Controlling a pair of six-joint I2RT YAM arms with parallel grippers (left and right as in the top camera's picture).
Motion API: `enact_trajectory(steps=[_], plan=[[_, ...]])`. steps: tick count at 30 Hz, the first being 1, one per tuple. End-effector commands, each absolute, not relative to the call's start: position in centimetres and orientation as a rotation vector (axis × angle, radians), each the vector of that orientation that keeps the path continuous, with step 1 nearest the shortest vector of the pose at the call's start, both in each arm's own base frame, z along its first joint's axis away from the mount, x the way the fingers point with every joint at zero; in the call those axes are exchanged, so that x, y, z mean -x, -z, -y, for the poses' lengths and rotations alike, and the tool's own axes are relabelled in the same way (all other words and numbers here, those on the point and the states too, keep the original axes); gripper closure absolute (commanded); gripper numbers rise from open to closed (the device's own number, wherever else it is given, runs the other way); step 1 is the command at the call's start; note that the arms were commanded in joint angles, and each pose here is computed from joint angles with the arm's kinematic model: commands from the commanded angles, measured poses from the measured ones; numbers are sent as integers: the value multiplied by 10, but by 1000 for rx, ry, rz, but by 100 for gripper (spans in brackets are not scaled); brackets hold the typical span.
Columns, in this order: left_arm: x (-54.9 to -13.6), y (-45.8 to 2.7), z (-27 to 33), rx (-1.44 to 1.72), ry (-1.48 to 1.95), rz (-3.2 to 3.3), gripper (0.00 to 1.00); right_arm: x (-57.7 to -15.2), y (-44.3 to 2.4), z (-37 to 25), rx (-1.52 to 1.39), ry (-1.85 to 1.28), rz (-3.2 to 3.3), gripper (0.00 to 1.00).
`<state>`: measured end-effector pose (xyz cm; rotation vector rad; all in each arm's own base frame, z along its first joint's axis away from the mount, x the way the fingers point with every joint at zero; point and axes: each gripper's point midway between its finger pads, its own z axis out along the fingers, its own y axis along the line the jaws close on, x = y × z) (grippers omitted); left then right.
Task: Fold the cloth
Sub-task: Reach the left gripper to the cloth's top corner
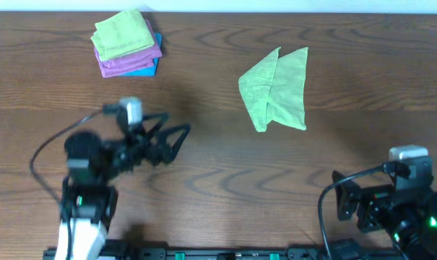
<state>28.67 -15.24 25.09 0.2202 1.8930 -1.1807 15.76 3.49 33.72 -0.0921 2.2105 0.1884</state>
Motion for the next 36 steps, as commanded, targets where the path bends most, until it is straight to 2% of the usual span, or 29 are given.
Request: enact_trajectory(steps=[1, 11, 21, 29, 36], plan=[[-314, -257, 187, -402, 1207, -1920, 4, -164, -335, -32, 60, -161, -2227, 1], [-408, -223, 270, -670, 779, -2190, 4, -167, -334, -12, 31, -17, -2226, 1], [-498, -194, 293, -810, 527, -2198, 5, -170, -339, 12, -193, 65, -2182, 1], [-537, -158, 318, -769, 635, -2184, 3, -182, -333, 9, -243, 64, -2219, 1], [-530, -142, 356, -813, 672, -2154, 1, -201, -312, 4, -217, 122, -2336, 1]])
